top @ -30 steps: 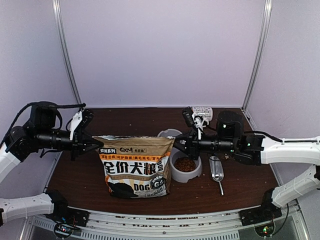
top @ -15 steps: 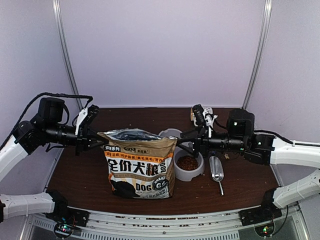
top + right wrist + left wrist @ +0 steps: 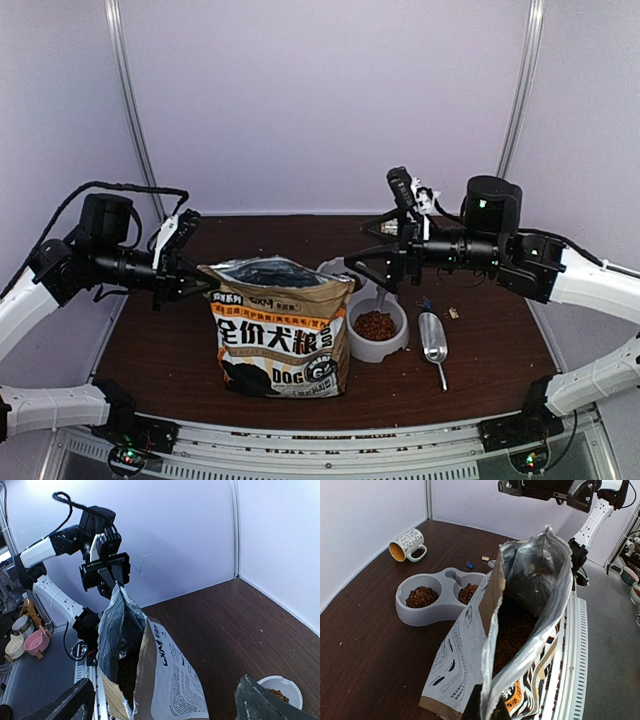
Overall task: Serve the pet food
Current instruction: Press the seal on the pet food bag.
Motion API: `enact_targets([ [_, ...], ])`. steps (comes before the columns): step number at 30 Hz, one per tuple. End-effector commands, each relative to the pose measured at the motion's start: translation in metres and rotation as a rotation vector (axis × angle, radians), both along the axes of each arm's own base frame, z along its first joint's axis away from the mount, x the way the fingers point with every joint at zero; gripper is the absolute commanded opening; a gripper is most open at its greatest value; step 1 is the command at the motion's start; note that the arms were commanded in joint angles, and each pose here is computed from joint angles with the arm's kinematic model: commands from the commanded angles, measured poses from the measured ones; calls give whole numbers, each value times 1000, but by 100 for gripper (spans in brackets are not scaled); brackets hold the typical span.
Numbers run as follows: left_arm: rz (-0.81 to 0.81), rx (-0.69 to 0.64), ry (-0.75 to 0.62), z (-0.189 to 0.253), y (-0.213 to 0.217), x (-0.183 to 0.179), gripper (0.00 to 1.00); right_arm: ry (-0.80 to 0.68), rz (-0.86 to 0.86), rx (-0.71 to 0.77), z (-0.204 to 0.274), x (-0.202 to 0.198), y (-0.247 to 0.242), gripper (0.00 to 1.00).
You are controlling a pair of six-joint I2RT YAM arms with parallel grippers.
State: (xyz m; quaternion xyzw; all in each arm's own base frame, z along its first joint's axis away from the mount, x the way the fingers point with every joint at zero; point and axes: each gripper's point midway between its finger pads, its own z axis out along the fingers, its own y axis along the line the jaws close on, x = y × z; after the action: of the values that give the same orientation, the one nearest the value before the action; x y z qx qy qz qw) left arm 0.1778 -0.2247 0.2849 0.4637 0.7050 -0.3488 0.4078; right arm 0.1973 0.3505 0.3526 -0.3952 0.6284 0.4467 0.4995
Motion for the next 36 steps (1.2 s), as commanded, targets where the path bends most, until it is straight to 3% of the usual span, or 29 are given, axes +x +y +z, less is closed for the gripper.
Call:
enact_targets([
  [1,-22,-77,-117,35,-5,6,0,-45,116,-163,-17,-19,21,100],
  [16,-27,-75,-111,35,-7,8,0,-245,46,-705,-76,-5,47,99],
  [19,-13,-70,-127,37,-5,9,0,-268,-46,-792,-78,10,44,80],
  [24,15,-51,-196,53,4,6,0,-270,-185,-815,-62,28,23,17],
  [26,10,-58,-229,65,7,1,0,-247,-192,-775,-51,27,16,0],
  [32,-42,-77,-254,79,5,-9,0,-101,-27,-563,-18,0,10,0],
  [36,-99,-87,-198,67,-4,-9,0,-50,62,-528,-26,-14,15,0],
])
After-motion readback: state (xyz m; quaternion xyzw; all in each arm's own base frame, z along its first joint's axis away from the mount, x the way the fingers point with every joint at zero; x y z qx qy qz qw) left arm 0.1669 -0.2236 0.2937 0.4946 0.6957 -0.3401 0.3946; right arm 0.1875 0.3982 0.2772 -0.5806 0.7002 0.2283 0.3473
